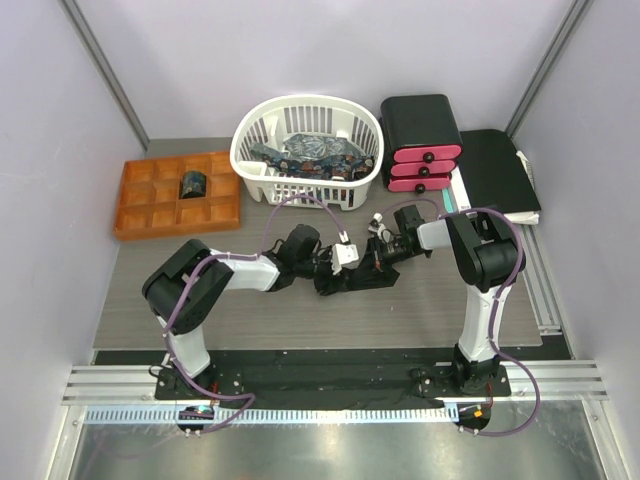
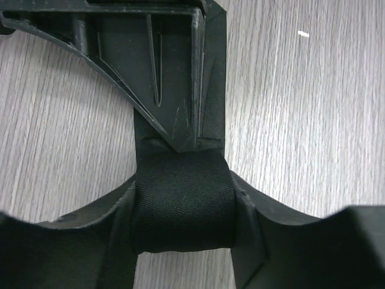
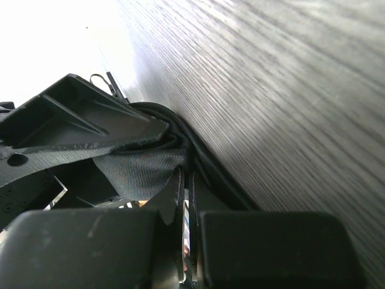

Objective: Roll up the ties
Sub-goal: Roll the tie at the center of the board.

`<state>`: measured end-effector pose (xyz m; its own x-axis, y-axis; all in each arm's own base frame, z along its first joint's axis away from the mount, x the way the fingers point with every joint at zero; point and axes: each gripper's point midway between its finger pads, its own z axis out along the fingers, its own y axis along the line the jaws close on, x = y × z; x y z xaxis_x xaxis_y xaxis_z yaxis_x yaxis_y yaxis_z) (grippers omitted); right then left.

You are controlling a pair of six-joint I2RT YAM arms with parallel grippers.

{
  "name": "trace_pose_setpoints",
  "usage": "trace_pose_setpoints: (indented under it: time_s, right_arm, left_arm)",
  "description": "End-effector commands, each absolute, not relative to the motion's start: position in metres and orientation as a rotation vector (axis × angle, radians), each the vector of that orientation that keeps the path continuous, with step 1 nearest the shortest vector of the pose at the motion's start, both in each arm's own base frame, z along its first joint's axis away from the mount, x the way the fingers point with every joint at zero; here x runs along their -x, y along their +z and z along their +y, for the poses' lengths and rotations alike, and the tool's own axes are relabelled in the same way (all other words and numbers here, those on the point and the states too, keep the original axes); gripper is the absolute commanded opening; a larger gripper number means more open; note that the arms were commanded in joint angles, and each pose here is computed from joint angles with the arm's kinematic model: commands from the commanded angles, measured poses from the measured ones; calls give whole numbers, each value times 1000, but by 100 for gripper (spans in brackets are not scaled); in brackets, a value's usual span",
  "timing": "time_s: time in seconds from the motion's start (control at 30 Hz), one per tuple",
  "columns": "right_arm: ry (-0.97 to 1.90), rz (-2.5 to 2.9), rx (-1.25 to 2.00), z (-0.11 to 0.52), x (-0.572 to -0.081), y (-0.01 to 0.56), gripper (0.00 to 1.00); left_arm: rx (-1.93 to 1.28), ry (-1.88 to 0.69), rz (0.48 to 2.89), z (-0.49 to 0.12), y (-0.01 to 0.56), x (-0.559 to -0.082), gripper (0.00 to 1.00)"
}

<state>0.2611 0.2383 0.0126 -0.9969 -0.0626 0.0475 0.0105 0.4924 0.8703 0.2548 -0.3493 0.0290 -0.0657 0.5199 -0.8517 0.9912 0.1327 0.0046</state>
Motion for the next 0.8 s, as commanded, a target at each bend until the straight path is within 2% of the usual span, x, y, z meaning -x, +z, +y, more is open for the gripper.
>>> trace_pose_setpoints:
  time_s: [0.0, 0.17, 0.27, 0.37, 0.5, 0.77]
  right_arm:
    - [-1191, -2837, -1, 214, -250, -53, 1]
    - [-1226, -2813, -2, 218, -250, -45, 2]
    - [-1286, -2821, -28, 222, -256, -26, 16]
    - [-1353, -2825, -51, 221, -262, 1, 33]
    - [-1420, -2813, -46, 210, -265, 26, 44]
    - [-1523, -2807, -48, 214, -273, 46, 47]
  left_arm:
    - [-1423, -851, 1623, -361, 44, -257, 46]
    - [-1511, -827, 1645, -357, 41, -252, 27]
    - [-1612, -774, 1738, -345, 31, -249, 24]
    - [-1717, -692, 1795, -329, 24, -246, 22]
    - [-1812, -601, 1884, -309, 10, -243, 22]
    - [-1899, -521, 2011, -315, -2, -240, 24]
